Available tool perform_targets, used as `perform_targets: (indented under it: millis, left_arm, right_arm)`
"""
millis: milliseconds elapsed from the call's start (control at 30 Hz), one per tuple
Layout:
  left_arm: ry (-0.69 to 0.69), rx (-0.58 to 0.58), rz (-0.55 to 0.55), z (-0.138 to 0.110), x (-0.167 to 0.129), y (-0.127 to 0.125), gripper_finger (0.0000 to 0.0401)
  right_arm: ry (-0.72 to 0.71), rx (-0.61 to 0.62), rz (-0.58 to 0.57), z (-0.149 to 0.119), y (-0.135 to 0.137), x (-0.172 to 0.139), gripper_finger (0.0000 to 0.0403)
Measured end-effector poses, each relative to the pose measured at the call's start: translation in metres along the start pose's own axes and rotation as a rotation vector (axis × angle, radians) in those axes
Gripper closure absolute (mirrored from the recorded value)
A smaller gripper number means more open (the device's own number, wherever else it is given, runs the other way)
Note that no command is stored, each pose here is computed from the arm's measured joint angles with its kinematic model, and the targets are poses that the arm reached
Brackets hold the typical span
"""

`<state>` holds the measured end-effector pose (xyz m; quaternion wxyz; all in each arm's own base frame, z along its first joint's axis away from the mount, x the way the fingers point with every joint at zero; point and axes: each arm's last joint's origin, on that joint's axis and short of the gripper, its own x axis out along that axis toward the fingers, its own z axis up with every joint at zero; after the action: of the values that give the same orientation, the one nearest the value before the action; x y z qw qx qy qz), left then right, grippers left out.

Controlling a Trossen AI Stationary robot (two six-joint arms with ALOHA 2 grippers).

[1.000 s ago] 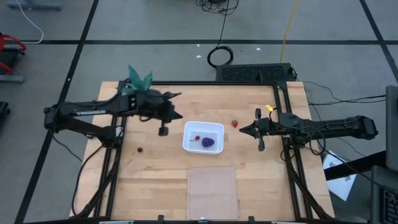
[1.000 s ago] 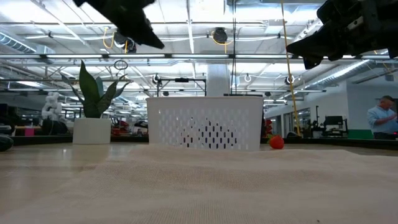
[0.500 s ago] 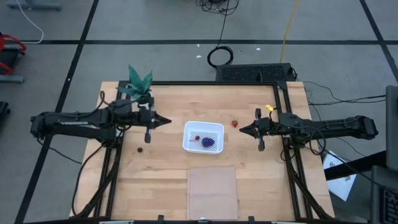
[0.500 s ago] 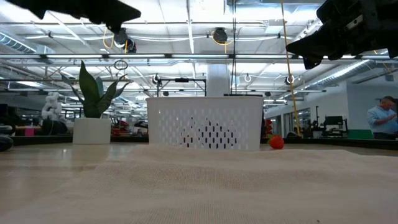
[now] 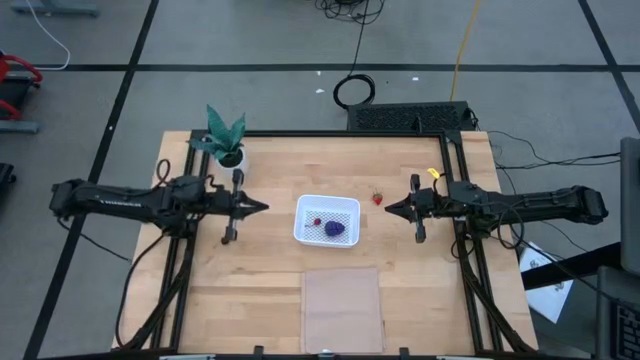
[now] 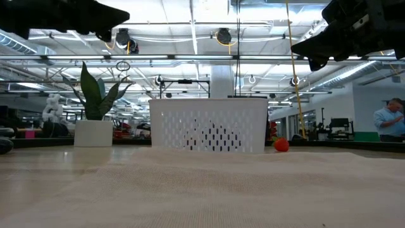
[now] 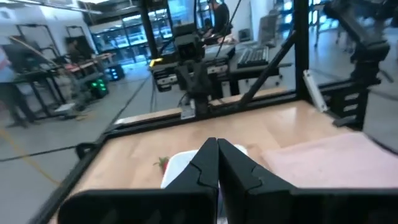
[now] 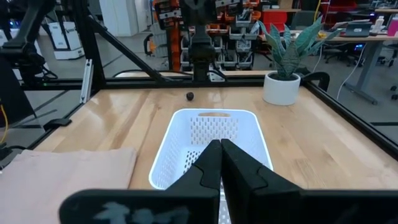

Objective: Pick and placing Produce into tupperware
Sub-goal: Put the red strawberry into the white bin

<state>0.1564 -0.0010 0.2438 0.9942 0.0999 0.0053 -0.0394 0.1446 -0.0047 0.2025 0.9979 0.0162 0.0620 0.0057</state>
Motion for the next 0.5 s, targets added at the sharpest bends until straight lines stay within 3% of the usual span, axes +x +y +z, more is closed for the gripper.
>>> perform_targets:
  millis: [500]
  left_arm:
    - [0.064,0.082,0.124,0.003,-0.045,-0.008,0.0401]
  right_arm:
    - [-0.071,0.008,0.029,0.007,0.001,-0.006,0.0403]
